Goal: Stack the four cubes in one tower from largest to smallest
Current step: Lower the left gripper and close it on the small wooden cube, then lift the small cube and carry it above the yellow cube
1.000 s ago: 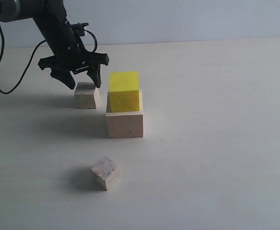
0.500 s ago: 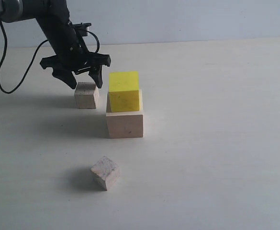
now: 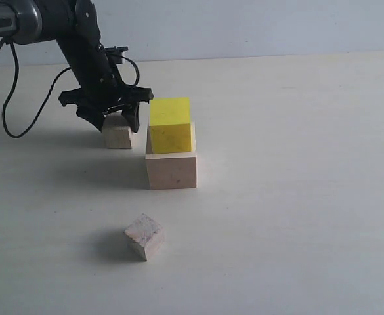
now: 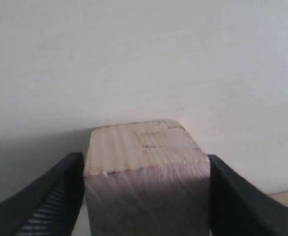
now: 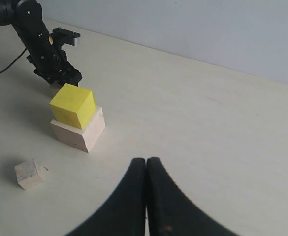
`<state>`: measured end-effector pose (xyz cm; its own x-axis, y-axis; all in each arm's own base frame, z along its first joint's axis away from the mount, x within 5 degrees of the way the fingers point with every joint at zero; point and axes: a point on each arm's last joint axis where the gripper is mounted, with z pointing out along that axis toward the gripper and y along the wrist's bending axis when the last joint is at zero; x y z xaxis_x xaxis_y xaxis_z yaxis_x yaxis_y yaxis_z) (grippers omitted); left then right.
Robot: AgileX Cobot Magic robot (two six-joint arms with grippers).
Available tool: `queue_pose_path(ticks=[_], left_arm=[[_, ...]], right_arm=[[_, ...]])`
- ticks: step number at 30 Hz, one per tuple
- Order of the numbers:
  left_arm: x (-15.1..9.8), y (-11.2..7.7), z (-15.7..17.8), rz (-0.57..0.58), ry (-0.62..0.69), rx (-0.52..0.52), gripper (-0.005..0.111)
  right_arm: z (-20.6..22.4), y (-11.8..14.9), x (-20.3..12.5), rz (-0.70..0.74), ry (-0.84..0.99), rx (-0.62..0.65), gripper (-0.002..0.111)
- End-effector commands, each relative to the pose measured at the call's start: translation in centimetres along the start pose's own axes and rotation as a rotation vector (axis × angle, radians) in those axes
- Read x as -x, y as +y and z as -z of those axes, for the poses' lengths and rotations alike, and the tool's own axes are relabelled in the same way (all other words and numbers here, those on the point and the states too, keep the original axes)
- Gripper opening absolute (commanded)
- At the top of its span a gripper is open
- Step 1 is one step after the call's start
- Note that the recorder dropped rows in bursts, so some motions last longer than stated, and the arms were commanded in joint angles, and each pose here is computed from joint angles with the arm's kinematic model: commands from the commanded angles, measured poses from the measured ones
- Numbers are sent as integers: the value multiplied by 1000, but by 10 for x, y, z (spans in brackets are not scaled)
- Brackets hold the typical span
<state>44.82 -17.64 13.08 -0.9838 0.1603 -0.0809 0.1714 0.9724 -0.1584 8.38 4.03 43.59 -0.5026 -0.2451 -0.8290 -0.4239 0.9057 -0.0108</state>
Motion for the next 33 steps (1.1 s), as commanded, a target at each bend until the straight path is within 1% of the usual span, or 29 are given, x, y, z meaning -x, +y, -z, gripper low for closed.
queue_pose_path(ticks=[1,2,3,4,5,9,11,12,16,18,20,22,23,27,29,33], left_arm=[[1,0,3,15,-4,7,27],[1,0,4,12,-3,8,20],[0,0,7,0,-2,8,7],[0,-1,10,-17,-4,7,1],[-1,-1,20,-55,-14,17,0],[-5,3,51,-110,-30,92,0],[-9,5,73,-133,-41,144,0],[-9,5,84,-141,-67,161,0],[-15,3,127,-129,-161,160,0],[-20,0,145,-99,-203,143,0],[-25,-4,164,-36,-243,101,0],[-31,-10,179,57,-271,27,0],[-34,-15,186,86,-277,-19,0],[-46,-34,206,108,-277,-200,0],[-52,-42,212,100,-277,-228,0],[-66,-60,215,96,-273,-204,0]], right_arm=[[0,0,0,7,-4,-3,0],[0,0,0,7,-4,-2,0],[0,0,0,7,-4,-2,0],[0,0,0,7,-4,-2,0],[0,0,0,6,-4,0,0],[0,0,0,6,-4,0,0],[0,0,0,6,-4,0,0],[0,0,0,6,-4,0,0],[0,0,0,6,-4,0,0],[0,0,0,6,-4,0,0],[0,0,0,7,-4,-3,0],[0,0,0,7,-4,-3,0],[0,0,0,7,-4,-3,0],[0,0,0,6,-4,0,0],[0,0,0,6,-4,0,0],[0,0,-1,-3,-4,2,0]])
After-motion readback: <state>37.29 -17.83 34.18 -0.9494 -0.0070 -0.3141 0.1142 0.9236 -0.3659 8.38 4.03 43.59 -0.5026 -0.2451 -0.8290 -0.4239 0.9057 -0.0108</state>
